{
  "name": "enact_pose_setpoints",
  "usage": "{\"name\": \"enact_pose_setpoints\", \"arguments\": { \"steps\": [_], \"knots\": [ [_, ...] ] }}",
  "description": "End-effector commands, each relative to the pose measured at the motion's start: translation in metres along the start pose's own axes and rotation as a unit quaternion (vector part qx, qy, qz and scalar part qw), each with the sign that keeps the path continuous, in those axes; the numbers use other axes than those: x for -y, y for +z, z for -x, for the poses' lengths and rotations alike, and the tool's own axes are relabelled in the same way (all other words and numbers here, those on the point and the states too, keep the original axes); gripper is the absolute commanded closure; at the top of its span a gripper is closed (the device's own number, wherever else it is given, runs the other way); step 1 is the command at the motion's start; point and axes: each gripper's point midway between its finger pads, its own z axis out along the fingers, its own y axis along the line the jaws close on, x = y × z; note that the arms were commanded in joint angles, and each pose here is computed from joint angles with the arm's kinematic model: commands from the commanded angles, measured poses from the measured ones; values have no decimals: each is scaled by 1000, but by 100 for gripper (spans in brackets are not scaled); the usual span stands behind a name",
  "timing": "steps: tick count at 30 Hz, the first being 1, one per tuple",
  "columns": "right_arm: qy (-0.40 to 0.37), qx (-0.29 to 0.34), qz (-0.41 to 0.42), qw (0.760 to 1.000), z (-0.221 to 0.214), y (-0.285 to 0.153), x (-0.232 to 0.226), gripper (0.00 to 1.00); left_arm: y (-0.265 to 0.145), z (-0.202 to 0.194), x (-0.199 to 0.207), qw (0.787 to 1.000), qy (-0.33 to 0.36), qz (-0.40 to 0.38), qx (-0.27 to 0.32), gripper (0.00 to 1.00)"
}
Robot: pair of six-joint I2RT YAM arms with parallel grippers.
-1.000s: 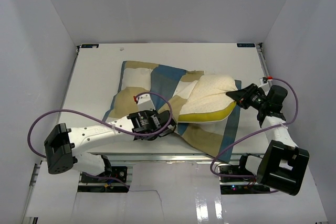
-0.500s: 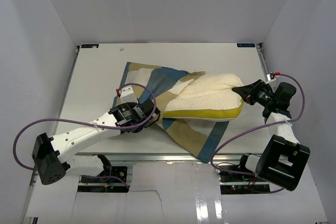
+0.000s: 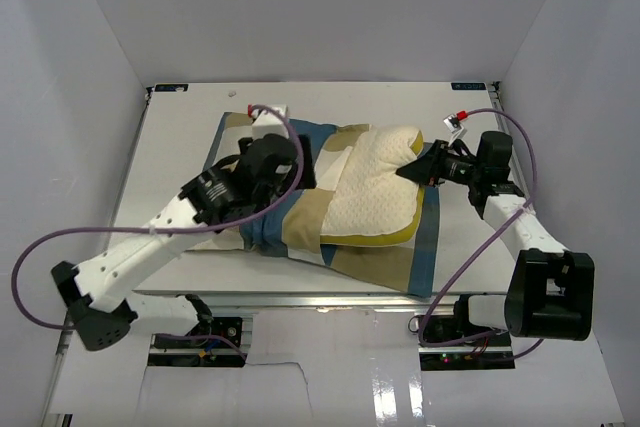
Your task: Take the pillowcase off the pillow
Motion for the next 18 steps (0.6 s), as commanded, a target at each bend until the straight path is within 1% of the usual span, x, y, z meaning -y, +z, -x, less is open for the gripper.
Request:
{"name": "enact_pose_setpoints", "arguments": {
  "steps": [1, 2, 3, 5, 6, 8, 9, 10, 12, 18],
  "knots": [
    [-69, -21, 41, 997, -9, 2, -19, 92, 36, 17, 27, 998, 69, -4, -10, 7],
    [-73, -23, 43, 996, -12, 2, -21, 92, 55, 9, 29, 996, 88, 8, -31, 7],
    [-83, -26, 46, 995, -16, 2, -22, 92, 64, 19, 29, 996, 78, 5, -34, 7],
    [-89, -23, 42, 995, -20, 0, -22, 92, 87, 22, 22, 996, 74, 11, -50, 8],
    [-102, -29, 55, 993, -26, 3, -33, 92, 101, 17, 30, 994, 85, -2, -68, 10],
    [-109, -29, 57, 992, -32, 3, -35, 92, 115, 17, 40, 992, 98, -21, -77, 11],
    [-117, -28, 56, 991, -32, 3, -37, 92, 123, 13, 54, 988, 114, -52, -90, 12],
    [-122, -26, 56, 991, -32, 2, -38, 92, 127, 13, 61, 987, 119, -64, -92, 12],
    [-134, -23, 61, 989, -31, 1, -45, 92, 143, 5, 73, 982, 133, -80, -107, 12],
    [-158, -14, 59, 986, -27, -2, -55, 92, 188, -20, 91, 973, 157, -96, -140, 13]
  ]
}}
